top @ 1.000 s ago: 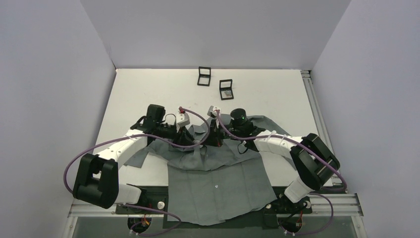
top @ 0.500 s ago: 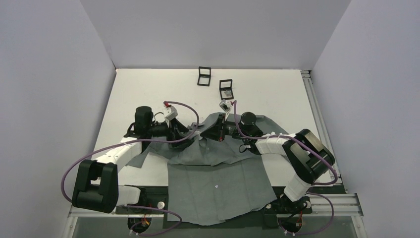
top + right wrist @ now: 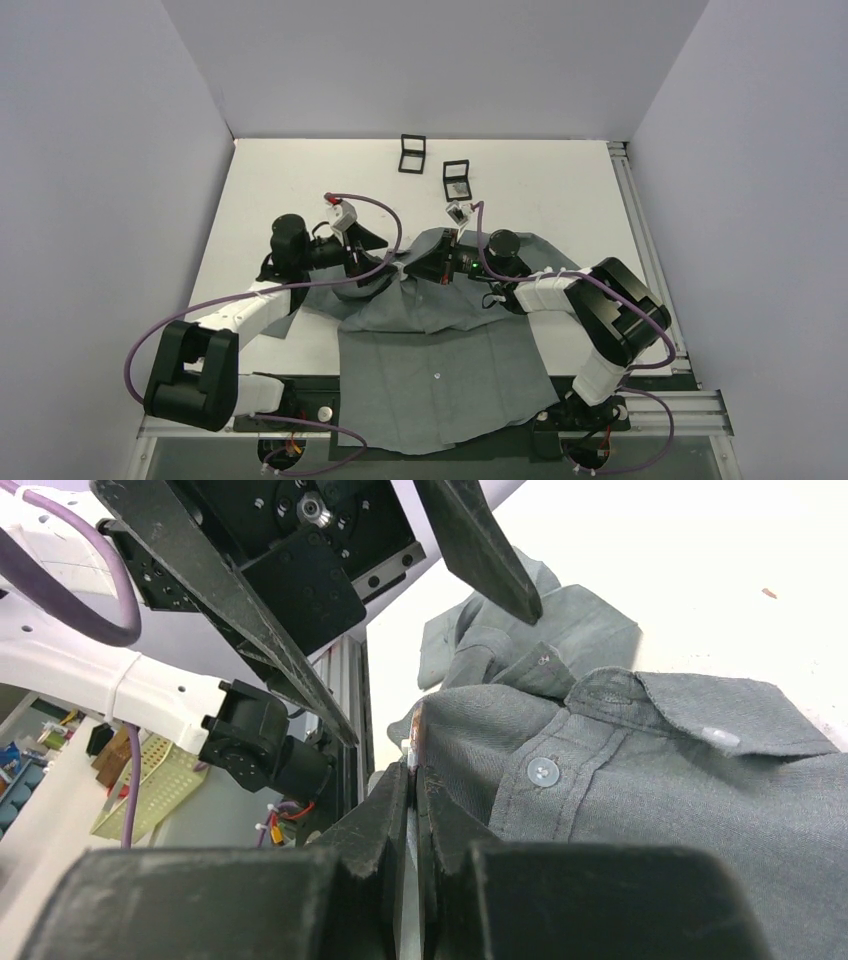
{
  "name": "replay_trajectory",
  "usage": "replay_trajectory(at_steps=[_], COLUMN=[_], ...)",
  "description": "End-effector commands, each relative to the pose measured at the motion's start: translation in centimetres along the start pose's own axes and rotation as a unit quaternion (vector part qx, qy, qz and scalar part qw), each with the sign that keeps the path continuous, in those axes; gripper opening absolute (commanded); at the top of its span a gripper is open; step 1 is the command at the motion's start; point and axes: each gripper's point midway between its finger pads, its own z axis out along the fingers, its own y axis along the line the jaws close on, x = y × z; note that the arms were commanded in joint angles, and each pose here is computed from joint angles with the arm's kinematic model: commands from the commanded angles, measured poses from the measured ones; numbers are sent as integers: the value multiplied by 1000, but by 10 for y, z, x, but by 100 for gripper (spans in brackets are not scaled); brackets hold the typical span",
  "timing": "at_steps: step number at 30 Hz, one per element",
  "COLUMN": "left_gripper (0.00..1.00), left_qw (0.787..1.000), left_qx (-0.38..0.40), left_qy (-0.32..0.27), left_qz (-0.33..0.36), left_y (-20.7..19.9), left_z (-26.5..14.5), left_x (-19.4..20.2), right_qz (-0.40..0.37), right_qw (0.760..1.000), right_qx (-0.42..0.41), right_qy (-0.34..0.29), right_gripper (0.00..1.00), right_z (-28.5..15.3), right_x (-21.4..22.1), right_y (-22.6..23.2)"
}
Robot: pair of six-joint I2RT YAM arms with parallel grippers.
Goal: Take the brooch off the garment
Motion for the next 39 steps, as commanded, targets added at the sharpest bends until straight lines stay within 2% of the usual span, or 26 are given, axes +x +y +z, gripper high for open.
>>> replay_trajectory(at_steps=[1, 6, 9, 13, 16, 22, 28, 36, 39], left_gripper=[75, 72, 65, 51, 37, 22, 18, 15, 8], left_qw=[1000, 1000, 1000, 1000, 1000, 999, 998, 998, 998], left_qx=[12, 17, 18, 15, 13, 20, 26, 37, 40], left_qy=[-6, 13, 18, 22, 24, 26, 21, 14, 13], left_qz=[15, 12, 7, -1, -10, -22, -50, -47, -45], left_y=[-5, -6, -6, -4, -3, -5, -2, -5, -6], left_z=[7, 14, 17, 19, 20, 19, 15, 10, 10], left_x=[-6, 4, 7, 7, 8, 9, 7, 6, 6], right_qz=[-36, -35, -37, -38, -40, -48, -63, -71, -71], right_qw=[998, 998, 998, 997, 997, 997, 997, 997, 997], right_qx=[-33, -38, -41, -44, -47, -46, -32, -20, -15], right_qy=[-38, -40, -42, -42, -44, -44, -36, -32, -27], right_gripper=[0, 0, 0, 0, 0, 0, 0, 0, 0], right_z=[1, 0, 0, -1, -2, -3, -6, -8, -8], right_x=[-21, -22, -23, -23, -23, -22, -19, -18, -16], right_y=[17, 20, 22, 24, 26, 26, 19, 13, 11])
